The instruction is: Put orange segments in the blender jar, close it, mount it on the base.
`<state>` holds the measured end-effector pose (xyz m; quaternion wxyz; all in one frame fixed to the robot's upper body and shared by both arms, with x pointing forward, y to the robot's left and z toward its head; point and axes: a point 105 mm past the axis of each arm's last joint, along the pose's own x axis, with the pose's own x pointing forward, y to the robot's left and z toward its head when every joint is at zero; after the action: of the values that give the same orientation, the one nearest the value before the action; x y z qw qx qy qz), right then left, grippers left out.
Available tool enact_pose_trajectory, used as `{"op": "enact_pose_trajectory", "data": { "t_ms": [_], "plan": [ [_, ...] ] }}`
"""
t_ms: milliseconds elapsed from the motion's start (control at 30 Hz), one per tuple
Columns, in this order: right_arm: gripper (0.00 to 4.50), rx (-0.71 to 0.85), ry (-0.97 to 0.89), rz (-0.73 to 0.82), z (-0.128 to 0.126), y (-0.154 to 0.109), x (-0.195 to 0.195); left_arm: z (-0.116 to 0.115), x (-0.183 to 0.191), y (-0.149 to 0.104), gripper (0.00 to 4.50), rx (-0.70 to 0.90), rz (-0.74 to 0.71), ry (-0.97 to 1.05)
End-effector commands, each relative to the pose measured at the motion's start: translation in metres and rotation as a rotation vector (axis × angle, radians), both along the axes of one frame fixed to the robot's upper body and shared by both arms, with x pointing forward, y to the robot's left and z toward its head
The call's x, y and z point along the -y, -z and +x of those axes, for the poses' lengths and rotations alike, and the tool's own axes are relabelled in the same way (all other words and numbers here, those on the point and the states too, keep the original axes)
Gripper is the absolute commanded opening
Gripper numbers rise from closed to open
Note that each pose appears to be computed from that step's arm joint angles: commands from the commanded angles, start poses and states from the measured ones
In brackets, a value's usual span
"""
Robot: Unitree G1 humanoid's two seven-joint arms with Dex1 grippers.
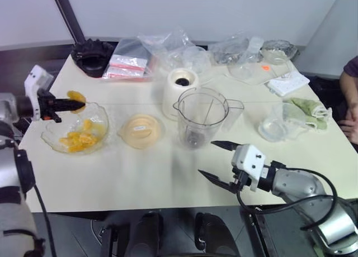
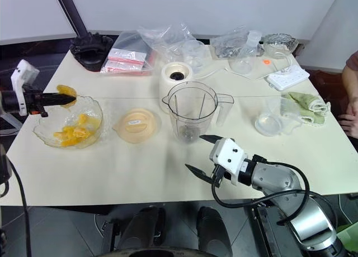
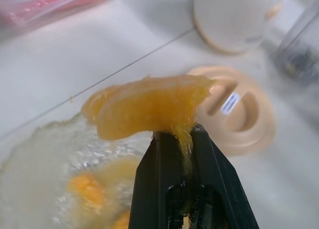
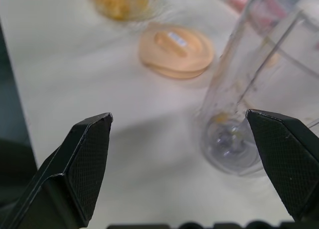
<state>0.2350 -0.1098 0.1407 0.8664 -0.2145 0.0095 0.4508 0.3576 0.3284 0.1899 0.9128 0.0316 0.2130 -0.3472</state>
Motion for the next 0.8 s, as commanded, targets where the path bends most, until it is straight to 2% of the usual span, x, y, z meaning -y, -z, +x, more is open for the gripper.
{"op": "enact_pose_trajectory", "data": {
  "t_ms": [33, 200, 367, 533, 667, 800],
  "plan": [
    [4.5, 0.076, 0.024, 0.034, 0.002, -0.019, 0.001, -0.007, -0.005, -0.021, 0.04, 0.063, -0.039, 0.014],
    [4.5, 0.073, 0.02, 0.031, 0.003, -0.019, 0.0, -0.005, 0.008, -0.042, 0.04, 0.116, -0.004, 0.088],
    [4.5, 0.059, 0.049, 0.069, 0.005, -0.024, 0.006, 0.005, 0.045, -0.095, 0.04, 0.256, 0.081, 0.246],
    [4.5, 0.055, 0.117, 0.103, 0.007, -0.032, 0.021, 0.014, 0.124, -0.141, 0.04, 0.39, 0.072, 0.509],
    [4.5, 0.053, 0.175, 0.089, 0.007, -0.031, 0.033, 0.015, 0.179, -0.149, 0.04, 0.421, 0.041, 0.681],
    [4.5, 0.066, 0.26, 0.092, 0.003, -0.03, 0.047, 0.02, 0.258, -0.144, 0.04, 0.445, 0.009, 0.849]
  ]
}}
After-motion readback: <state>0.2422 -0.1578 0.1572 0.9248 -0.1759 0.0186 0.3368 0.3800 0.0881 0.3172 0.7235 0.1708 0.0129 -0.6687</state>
